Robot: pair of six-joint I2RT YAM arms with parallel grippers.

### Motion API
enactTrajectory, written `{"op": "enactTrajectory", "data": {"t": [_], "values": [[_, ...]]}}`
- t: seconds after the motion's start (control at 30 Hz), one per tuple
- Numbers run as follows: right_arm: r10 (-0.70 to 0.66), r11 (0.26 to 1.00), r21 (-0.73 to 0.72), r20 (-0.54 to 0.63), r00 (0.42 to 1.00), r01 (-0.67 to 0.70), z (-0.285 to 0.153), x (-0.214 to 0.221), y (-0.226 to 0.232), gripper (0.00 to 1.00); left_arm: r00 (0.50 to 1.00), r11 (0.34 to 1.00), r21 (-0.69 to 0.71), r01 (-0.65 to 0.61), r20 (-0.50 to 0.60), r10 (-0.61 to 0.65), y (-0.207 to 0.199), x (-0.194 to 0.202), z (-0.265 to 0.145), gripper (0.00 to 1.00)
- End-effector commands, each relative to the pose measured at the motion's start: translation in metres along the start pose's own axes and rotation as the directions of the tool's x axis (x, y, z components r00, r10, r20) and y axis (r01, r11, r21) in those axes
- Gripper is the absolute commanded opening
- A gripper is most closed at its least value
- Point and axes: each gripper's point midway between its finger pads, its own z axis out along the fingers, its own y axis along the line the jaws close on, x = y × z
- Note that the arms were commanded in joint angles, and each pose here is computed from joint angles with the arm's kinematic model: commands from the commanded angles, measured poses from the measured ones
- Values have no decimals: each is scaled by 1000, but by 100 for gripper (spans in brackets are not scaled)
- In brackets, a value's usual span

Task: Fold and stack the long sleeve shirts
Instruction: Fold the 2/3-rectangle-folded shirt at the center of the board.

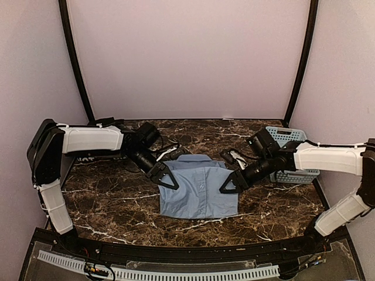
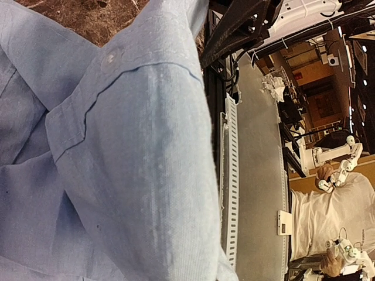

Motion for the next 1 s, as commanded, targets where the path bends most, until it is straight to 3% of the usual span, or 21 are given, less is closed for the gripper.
{"op": "enactTrajectory", "data": {"t": [0.0,0.1,0.23,0.3,0.37,0.8,0.97], "values": [[-116,980,-148,141,983,137,-7,-24,28,32,999,999,42,-18,34,17,-7,-7,-5,5],[-115,975,-171,148,982,140,-3,-24,27,0,999,1000,-4,-18,45,18,0,-5,-5,12],[-103,973,-195,122,987,125,3,-21,24,0,993,998,-53,-42,109,48,3,-13,-17,25],[-98,971,-205,116,988,120,2,-21,25,0,987,996,-69,-54,150,64,4,-19,-25,42],[-89,969,-220,120,989,114,-1,-24,27,0,984,996,-76,-48,167,60,5,-19,-29,51],[-4,962,-270,132,991,40,-17,-40,21,0,949,995,-100,-5,312,36,6,-17,-42,62],[12,955,-296,142,990,31,-19,-43,22,0,918,992,-120,-25,390,70,8,-21,-45,73]]}}
